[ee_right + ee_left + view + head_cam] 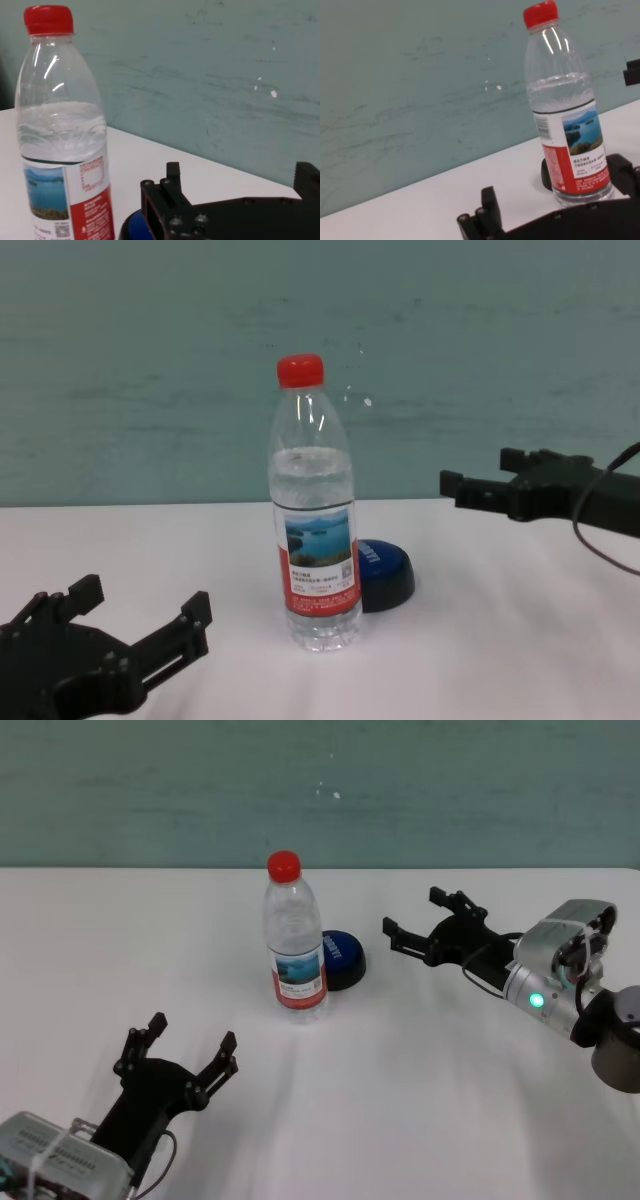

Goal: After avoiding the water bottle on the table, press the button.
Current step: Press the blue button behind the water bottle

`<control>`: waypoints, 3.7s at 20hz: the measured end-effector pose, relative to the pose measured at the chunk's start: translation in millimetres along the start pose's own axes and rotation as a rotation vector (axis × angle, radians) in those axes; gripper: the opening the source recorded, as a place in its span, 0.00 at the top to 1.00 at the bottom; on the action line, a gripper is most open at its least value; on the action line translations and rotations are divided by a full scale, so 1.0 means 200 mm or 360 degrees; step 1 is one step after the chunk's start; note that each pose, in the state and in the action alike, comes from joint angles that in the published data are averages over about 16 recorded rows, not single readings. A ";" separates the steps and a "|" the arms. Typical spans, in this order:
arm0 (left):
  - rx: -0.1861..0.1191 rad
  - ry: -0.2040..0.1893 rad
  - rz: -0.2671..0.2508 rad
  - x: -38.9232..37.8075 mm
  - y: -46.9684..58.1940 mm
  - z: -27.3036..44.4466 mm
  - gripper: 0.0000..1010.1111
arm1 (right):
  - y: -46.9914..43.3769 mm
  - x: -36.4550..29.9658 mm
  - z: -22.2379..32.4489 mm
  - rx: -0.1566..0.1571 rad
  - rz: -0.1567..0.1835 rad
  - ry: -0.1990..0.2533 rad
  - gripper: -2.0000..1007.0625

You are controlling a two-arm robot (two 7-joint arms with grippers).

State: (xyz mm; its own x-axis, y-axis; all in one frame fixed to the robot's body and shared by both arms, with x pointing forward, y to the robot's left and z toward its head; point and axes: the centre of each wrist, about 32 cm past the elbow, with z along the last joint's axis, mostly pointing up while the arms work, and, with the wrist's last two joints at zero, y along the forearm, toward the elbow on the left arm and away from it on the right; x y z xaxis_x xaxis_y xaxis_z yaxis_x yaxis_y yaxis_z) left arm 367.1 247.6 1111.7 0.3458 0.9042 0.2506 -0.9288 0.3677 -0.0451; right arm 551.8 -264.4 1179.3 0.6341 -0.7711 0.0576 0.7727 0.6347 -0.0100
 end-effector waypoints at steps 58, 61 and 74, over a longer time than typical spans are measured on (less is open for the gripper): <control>0.0000 0.0000 0.0000 0.000 0.00 0.000 0.01 | 0.282 0.071 -0.051 -0.0093 0.0060 0.0009 0.00; 0.0000 0.0000 0.0000 0.000 0.00 0.000 0.01 | 0.292 0.073 -0.064 -0.0103 0.0060 0.0013 0.00; 0.0000 0.0000 0.0000 0.000 0.00 0.000 0.01 | 0.324 0.080 -0.117 -0.0145 0.0062 0.0029 0.00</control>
State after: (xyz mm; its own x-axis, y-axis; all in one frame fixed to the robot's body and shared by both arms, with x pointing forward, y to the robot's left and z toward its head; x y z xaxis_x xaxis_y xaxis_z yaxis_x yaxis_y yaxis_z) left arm 367.1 247.6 1111.7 0.3458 0.9042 0.2506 -0.9288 0.3677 -0.0450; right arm 612.6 -236.8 1156.3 0.6635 -0.7472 0.0369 0.7463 0.6576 -0.1029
